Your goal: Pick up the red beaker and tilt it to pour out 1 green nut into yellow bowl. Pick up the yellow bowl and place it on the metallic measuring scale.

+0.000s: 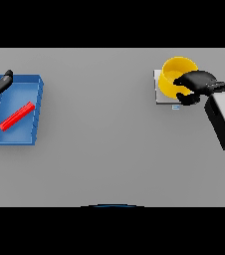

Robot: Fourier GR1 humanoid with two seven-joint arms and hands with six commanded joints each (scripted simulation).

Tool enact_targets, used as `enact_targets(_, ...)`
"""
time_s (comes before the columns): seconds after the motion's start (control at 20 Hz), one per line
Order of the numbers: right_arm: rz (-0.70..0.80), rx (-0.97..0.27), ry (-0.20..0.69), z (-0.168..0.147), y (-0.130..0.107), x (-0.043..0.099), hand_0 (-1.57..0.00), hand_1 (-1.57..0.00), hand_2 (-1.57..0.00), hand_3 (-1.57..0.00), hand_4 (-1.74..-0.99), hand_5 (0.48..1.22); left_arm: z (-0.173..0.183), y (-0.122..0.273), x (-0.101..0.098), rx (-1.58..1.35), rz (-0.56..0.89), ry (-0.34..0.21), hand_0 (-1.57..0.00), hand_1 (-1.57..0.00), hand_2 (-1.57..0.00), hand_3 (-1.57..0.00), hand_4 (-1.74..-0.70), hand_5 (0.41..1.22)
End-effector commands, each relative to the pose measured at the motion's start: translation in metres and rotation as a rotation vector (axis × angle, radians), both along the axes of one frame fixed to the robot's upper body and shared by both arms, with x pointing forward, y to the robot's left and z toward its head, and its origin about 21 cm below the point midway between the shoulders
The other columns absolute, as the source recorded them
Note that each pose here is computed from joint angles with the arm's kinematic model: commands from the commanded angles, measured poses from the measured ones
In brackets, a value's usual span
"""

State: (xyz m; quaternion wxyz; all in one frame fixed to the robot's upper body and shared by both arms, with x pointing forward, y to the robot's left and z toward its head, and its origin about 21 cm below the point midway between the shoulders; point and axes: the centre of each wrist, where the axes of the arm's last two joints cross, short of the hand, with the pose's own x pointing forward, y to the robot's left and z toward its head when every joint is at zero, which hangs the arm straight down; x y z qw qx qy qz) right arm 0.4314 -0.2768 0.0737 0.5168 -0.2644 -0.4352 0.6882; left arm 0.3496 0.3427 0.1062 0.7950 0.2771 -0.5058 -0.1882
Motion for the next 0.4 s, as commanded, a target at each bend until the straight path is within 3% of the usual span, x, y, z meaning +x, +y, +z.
enact_targets(0.0,0.013,-0.010,-0.008,0.0009,0.0006,0.0000,-0.19,-0.30,-0.45,-0.49,-1.485,0.859,-0.0029,0.0004,-0.0018,-0.002,-0.003,0.003,0.00,0.00,0.00,0.00,-0.72,0.705)
enact_targets(0.2,-0.012,-0.025,0.009,0.0003,0.0006,0.0010,-0.08,-0.12,-0.20,-0.35,-1.431,0.799,-0.0029,-0.0021,0.0012,-0.012,-0.006,0.000,0.00,0.00,0.00,0.00,-0.72,0.697)
enact_targets(0.35,-0.024,-0.023,0.018,-0.0021,-0.0023,-0.0004,-0.04,-0.06,-0.10,-0.27,-1.410,0.759,0.0015,-0.0011,0.0018,-0.001,0.001,-0.009,0.00,0.00,0.00,0.00,-0.72,0.693)
